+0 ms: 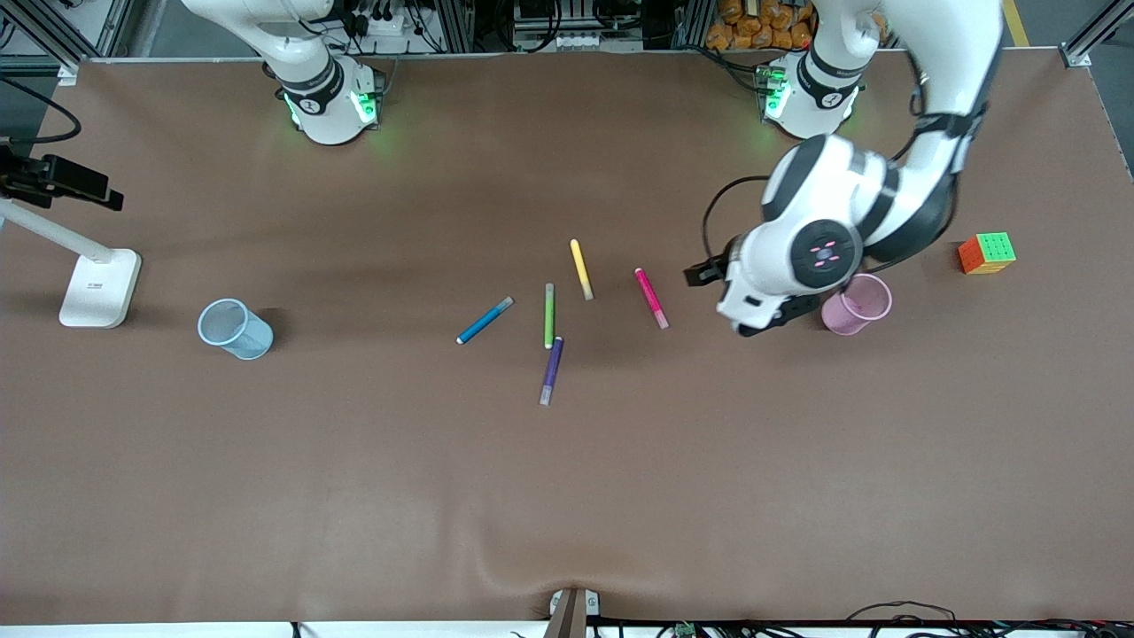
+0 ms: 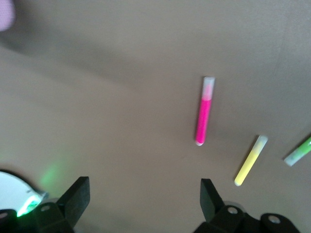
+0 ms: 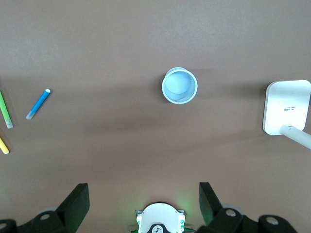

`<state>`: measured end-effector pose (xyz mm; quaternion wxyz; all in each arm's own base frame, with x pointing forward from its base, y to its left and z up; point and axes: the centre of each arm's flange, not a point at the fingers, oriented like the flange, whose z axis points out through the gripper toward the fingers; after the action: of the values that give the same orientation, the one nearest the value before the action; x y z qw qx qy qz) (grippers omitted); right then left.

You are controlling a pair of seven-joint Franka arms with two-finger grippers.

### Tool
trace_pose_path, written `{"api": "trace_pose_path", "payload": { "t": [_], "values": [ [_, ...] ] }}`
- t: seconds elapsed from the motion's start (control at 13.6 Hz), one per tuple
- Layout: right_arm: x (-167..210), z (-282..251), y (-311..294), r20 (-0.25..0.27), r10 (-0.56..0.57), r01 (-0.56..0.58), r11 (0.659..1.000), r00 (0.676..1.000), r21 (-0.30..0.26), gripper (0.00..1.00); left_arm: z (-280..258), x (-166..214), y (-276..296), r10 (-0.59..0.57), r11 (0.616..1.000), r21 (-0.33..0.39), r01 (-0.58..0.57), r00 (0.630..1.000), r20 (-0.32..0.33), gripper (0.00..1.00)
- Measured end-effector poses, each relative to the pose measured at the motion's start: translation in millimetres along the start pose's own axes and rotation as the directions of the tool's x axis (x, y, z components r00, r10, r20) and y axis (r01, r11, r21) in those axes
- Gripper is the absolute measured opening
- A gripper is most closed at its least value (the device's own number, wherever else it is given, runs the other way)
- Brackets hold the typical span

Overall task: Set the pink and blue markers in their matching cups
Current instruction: 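Reach the left gripper down and grasp the pink marker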

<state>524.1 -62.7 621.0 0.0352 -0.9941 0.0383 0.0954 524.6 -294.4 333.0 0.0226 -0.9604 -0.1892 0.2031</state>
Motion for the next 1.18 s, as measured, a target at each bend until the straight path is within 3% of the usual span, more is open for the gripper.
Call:
{"api": "trace_pose_path", "payload": {
  "t": [0.37,0.73,0.81,0.96,1.18],
  "values": [
    [0.1,0.4,0.4,0.002,0.001,-0.001,1.0,1.0,0.0,1.0,63.9,27.2,27.3,-0.042,0.997,-0.06,0.046,0.997,0.058,1.0],
    [11.6,14.9,1.5,0.033,0.004,-0.004,1.0,0.999,-0.002,1.0,99.0,43.5,44.1,-0.06,0.993,-0.092,0.068,0.994,0.088,0.87],
    [16.8,21.9,2.4,0.048,0.006,-0.006,1.0,0.999,-0.004,1.0,106.6,45.0,47.3,-0.065,0.992,-0.098,0.074,0.993,0.098,0.87],
    [32.2,43.6,6.2,0.093,0.014,-0.013,1.0,0.996,-0.007,1.0,118.5,47.1,52.0,-0.069,0.991,-0.105,0.08,0.992,0.105,0.74],
    [56.4,82.0,11.3,0.168,0.024,-0.023,1.0,0.986,-0.011,1.0,131.3,49.3,59.5,-0.068,0.989,-0.122,0.079,0.994,0.09,0.7]
  ]
}}
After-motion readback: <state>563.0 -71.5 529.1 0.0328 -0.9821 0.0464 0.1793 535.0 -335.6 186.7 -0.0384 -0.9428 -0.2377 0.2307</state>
